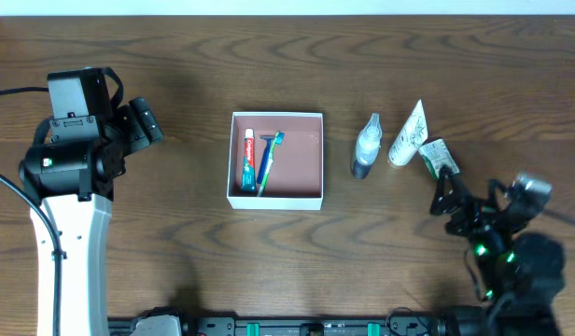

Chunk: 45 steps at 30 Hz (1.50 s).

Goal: Pack container
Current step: 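Reach right gripper to the green soap box and grasp it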

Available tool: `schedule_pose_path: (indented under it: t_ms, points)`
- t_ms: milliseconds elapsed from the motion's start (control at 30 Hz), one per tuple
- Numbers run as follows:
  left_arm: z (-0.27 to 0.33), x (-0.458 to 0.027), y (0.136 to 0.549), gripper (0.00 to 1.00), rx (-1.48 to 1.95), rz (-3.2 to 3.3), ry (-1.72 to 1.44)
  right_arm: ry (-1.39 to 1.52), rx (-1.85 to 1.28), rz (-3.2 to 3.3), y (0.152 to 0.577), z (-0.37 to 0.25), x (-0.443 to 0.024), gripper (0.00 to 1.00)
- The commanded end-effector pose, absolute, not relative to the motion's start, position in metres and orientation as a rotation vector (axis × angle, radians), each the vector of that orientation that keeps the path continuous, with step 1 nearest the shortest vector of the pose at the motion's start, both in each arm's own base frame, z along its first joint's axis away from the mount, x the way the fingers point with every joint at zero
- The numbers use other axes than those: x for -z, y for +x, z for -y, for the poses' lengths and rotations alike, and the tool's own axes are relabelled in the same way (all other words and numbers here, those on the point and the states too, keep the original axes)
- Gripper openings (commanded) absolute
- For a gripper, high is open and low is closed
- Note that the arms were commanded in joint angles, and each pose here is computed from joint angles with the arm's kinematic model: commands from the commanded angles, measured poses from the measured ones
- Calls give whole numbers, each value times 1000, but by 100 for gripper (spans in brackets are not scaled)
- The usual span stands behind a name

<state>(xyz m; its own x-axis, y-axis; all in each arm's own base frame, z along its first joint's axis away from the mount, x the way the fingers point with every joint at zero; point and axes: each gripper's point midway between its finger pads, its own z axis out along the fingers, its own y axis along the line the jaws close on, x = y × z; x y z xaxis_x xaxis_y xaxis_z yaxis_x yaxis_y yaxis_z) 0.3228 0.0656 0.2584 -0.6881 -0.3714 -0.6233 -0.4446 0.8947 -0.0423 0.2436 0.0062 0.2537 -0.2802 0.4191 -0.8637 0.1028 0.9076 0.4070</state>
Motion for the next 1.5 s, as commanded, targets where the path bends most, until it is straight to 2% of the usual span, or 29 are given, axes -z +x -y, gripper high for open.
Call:
schedule_pose_path:
  t_ms: [0, 133, 233, 600, 700, 833, 1033, 1400, 1467]
  points:
    - [-68, -263, 323, 98, -155, -2387, -597, 344, -112, -1906, 254, 15, -283, 99]
    - [-68, -263, 323, 98, -155, -2387, -597, 381, 131, -2073, 267, 45, -298, 99]
    - [-68, -263, 323, 98, -155, -2387, -597, 451, 283, -2202, 274, 67, -286, 99]
    - [-68, -263, 323, 98, -155, -2387, -597, 507, 291, -2613, 331, 82, -158, 99]
    - [-68, -263, 323, 98, -155, -2387, -597, 437, 305, -2679, 344, 82, -132, 99]
    - [-68, -263, 323, 98, -155, -2387, -597, 98, 157, -2809, 357, 58, -93, 99]
    - [-68, -263, 323, 98, -155, -2387, -596, -166, 38, -2881, 362, 42, -57, 99]
    - [-68, -263, 323, 98, -155, -2387, -597, -219, -3, -2971, 359, 40, -18, 99]
    - [-68, -263, 323, 98, -155, -2387, -597, -208, 23, -2981, 358, 43, -15, 92]
